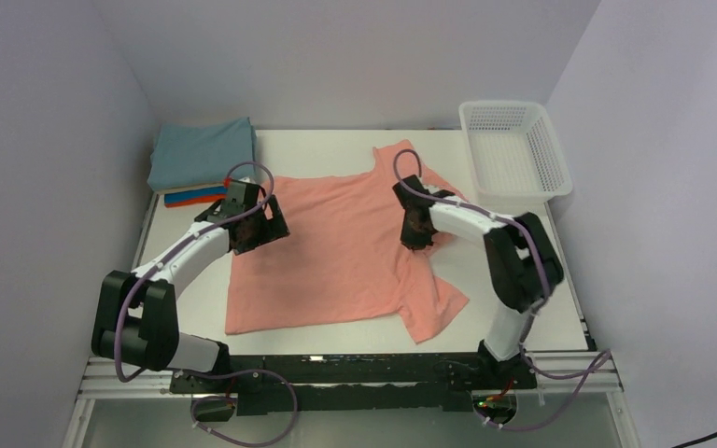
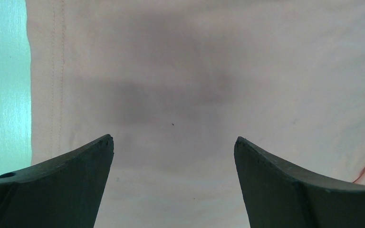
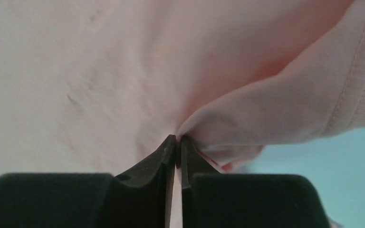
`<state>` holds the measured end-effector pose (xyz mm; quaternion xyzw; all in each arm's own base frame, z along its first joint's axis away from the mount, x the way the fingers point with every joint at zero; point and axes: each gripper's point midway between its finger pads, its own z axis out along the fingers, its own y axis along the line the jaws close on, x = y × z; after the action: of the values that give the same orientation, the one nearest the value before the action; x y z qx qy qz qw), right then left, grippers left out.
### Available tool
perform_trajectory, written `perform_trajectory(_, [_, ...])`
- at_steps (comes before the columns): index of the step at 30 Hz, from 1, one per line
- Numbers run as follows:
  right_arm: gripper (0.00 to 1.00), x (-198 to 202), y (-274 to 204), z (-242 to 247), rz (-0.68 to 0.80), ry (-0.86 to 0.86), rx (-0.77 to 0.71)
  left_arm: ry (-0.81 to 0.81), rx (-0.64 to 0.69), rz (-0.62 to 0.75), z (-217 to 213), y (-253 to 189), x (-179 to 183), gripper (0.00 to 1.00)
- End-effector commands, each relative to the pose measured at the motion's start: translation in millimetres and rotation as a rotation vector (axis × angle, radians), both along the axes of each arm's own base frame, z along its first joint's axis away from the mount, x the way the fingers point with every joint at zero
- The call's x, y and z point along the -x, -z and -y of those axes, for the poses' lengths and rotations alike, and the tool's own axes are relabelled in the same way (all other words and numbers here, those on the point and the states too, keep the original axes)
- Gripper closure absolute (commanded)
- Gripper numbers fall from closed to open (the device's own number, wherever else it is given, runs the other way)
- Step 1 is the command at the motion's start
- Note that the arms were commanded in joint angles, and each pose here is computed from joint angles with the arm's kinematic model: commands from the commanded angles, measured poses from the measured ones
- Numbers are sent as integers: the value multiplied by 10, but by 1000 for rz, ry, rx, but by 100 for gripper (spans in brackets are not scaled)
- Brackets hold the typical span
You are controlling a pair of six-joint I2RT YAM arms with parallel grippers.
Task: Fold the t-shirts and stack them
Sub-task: Flatten out the tshirt
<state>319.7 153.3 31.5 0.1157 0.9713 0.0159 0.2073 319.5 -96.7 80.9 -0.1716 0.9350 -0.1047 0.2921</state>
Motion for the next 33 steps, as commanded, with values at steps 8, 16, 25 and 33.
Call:
perform_trajectory(8, [14, -70, -377, -75, 102, -31, 77, 8, -3, 28, 37, -49, -165, 1])
perform_trajectory(16, [0, 655, -655, 581, 149, 120, 33, 22, 28, 14, 113, 31, -199, 1])
perform_trajectory(25, [13, 1506, -27, 974, -53, 333, -121, 38, 55, 7, 177, 85, -225, 1])
perform_trajectory(33, [44, 1396, 226, 796, -92, 311, -186, 31, 47, -5, 163, 136, -212, 1])
